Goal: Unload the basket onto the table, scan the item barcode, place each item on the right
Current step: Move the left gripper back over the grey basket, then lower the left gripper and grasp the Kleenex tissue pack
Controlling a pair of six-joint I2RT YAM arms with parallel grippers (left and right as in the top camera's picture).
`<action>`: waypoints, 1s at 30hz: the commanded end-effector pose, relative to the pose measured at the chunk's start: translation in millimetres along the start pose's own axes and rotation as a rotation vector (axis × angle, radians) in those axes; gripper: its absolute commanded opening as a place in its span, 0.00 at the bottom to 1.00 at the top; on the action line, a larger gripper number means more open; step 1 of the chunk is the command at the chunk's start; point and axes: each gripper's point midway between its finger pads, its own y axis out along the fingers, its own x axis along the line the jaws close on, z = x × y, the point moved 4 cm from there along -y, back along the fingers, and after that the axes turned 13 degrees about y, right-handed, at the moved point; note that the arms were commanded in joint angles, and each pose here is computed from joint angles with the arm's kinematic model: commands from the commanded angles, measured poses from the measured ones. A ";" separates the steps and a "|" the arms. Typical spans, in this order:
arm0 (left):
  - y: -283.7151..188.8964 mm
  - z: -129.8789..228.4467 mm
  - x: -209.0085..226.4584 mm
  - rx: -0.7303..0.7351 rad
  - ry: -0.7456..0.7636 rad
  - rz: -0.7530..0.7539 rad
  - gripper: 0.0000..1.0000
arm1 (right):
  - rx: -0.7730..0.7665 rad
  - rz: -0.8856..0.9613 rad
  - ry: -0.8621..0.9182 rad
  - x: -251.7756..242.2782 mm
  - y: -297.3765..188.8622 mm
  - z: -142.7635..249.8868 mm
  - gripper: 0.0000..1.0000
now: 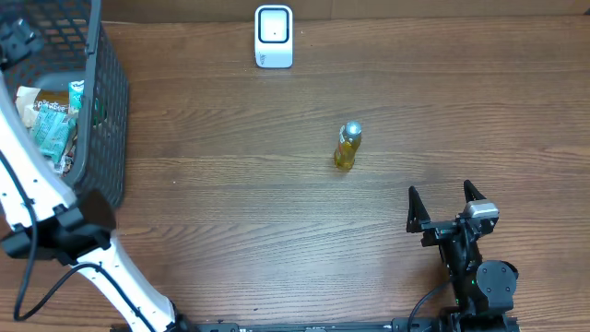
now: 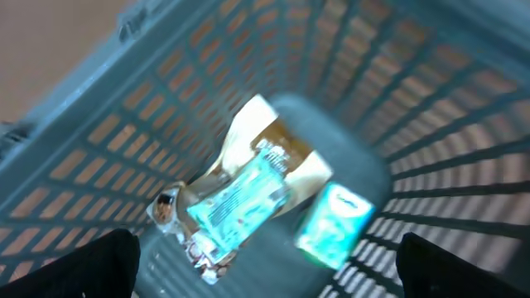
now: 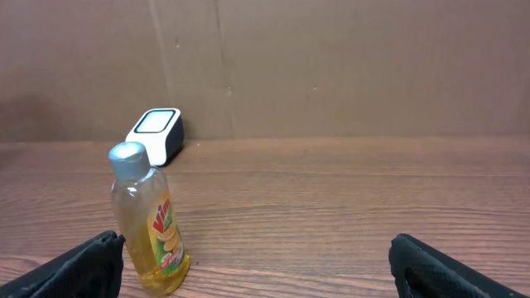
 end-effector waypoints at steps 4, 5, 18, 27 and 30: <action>60.8 29.4 -12.9 0.137 0.166 0.198 1.00 | -0.006 0.009 -0.004 -1.9 0.1 1.4 1.00; 69.1 33.3 -19.6 0.143 0.197 0.254 1.00 | -0.006 0.009 -0.004 -1.9 0.1 1.4 1.00; 132.1 78.1 -48.9 0.222 0.301 0.410 1.00 | -0.006 0.009 -0.004 -1.9 0.1 1.3 1.00; 169.2 109.6 -57.2 0.261 0.301 0.418 1.00 | -0.006 0.009 -0.005 -1.9 0.1 1.3 1.00; 177.4 116.7 -59.8 0.263 0.303 0.419 1.00 | -0.006 0.009 -0.004 -1.9 0.1 1.3 1.00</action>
